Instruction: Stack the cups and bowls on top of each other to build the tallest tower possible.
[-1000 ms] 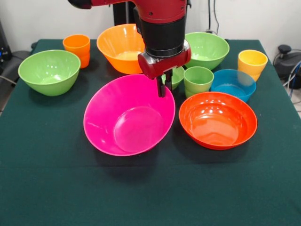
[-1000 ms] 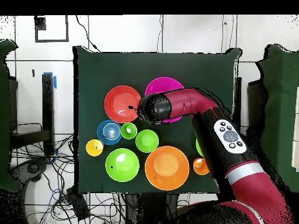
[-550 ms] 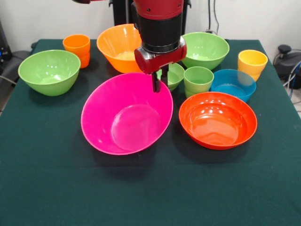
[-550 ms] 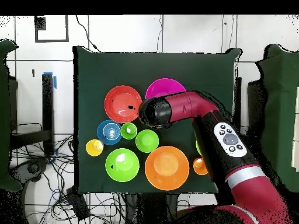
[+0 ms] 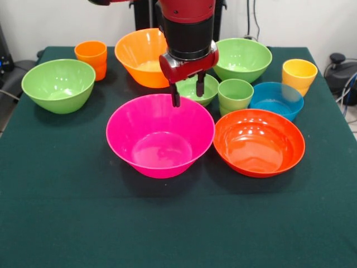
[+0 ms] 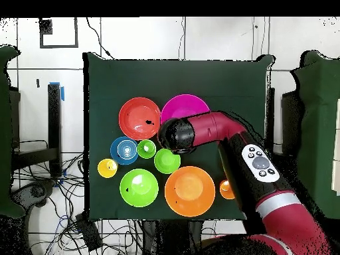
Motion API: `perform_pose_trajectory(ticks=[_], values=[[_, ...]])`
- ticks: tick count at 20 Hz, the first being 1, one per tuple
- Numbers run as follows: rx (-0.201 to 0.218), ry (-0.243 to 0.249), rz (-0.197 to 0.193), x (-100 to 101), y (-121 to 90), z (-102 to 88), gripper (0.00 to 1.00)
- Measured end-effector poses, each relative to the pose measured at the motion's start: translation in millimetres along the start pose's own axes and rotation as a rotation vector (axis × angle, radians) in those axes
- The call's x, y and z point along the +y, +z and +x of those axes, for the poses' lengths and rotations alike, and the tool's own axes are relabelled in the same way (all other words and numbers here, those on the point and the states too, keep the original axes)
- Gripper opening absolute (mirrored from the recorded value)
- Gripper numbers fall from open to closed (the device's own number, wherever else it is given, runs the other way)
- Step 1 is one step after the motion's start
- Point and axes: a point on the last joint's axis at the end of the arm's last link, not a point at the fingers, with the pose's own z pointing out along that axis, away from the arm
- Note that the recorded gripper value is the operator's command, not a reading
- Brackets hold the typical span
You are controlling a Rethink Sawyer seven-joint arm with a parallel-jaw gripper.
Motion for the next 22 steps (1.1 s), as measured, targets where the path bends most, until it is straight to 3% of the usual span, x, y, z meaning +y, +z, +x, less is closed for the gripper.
perform_pose_trajectory(ticks=[4,9,15,16,22], values=[[-0.005,-0.004,0.001,6,5,8.1,1.0],[0.023,-0.013,0.001,15,6,23.4,1.0],[0.027,-0.019,0.018,24,-21,32.3,1.0],[0.021,-0.019,0.037,24,-35,32.2,1.0],[-0.008,-0.045,0.095,30,-64,26.0,1.0]])
